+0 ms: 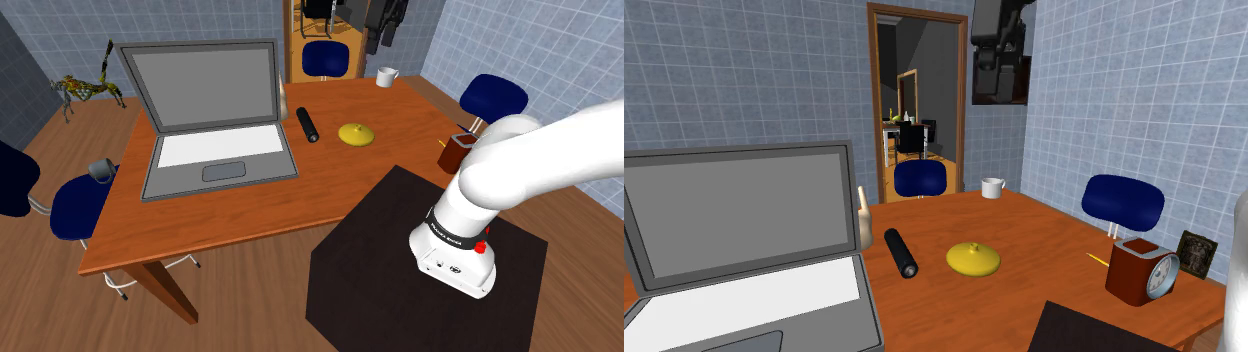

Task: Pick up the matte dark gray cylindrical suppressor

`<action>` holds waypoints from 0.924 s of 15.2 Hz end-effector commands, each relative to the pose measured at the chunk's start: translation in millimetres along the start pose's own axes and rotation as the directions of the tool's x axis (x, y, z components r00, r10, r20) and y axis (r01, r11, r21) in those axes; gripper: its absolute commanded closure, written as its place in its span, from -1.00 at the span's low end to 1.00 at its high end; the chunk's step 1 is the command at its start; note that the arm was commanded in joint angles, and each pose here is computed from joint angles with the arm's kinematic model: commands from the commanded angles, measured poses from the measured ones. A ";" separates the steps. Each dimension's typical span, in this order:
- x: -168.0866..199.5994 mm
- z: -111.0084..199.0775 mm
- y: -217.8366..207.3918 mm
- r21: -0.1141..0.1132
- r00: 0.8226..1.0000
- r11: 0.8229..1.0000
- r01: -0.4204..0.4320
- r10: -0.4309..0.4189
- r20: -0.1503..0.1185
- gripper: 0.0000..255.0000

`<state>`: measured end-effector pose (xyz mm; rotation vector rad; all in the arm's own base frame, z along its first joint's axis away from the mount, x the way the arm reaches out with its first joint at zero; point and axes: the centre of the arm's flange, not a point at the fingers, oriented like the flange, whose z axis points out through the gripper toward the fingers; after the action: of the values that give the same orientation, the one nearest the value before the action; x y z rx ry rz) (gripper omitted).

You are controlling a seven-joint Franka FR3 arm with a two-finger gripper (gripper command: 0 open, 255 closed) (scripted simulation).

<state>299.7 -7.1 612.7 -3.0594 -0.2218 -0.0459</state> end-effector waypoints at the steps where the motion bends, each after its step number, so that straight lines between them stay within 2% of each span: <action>1: 0.0 0.0 0.0 0.000 1.000 1.000 0.000 0.000 0.000 -1.00; 7: 52.8 55.8 18.8 -0.019 0.996 0.996 -0.087 0.087 0.005 -1.00; 14: 111.6 120.8 47.7 -0.042 0.982 0.981 -0.187 0.188 0.008 -1.00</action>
<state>409.5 -26.6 503.0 -3.1034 0.0444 -0.0206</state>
